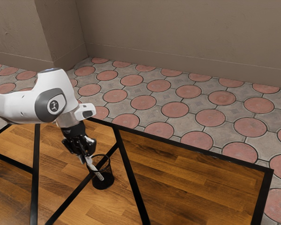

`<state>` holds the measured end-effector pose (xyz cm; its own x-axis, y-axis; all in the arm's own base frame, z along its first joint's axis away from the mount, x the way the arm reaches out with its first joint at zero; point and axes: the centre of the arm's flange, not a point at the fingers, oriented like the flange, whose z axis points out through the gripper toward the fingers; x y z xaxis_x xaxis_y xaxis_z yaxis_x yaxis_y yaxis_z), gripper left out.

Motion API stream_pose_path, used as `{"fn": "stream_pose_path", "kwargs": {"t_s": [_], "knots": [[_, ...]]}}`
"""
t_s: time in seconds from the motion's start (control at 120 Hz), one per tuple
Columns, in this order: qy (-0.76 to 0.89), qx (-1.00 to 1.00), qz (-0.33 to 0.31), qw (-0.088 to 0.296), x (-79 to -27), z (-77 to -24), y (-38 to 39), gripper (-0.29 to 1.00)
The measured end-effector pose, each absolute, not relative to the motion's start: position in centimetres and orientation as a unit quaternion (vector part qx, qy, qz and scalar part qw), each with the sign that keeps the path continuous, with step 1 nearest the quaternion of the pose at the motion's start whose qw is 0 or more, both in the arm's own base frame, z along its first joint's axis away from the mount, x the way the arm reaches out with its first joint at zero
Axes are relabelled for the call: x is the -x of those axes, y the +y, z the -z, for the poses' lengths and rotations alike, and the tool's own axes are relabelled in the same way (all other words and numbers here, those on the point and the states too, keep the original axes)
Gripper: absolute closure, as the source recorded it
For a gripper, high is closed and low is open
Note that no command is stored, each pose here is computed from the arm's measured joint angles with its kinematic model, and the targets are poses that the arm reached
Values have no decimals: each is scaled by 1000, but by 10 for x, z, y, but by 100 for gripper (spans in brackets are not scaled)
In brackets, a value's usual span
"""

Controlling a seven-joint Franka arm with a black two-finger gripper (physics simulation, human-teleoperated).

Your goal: Take the marker out of the pen holder and place it to the left of the pen holder.

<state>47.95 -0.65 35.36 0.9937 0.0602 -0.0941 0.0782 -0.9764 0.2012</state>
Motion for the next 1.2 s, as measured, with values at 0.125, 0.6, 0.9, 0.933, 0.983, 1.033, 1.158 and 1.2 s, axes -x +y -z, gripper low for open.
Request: {"fn": "stream_pose_path", "kwargs": {"t_s": [0.125, 0.6, 0.9, 0.933, 0.983, 1.033, 1.158, 1.2], "knots": [[35, -993, 44, 102, -479, -354, -6, 70], [53, -996, -46, 63, -458, -480, 71, 78], [131, -991, 39, 5, -462, -397, 146, 53], [131, -991, 36, 6, -463, -396, 146, 46], [133, -991, 30, 8, -464, -399, 145, 36], [133, -991, 17, 11, -465, -408, 145, 29], [91, -995, -41, 6, -489, -469, 121, 17], [66, -996, -57, 0, -500, -495, 101, 14]]}}
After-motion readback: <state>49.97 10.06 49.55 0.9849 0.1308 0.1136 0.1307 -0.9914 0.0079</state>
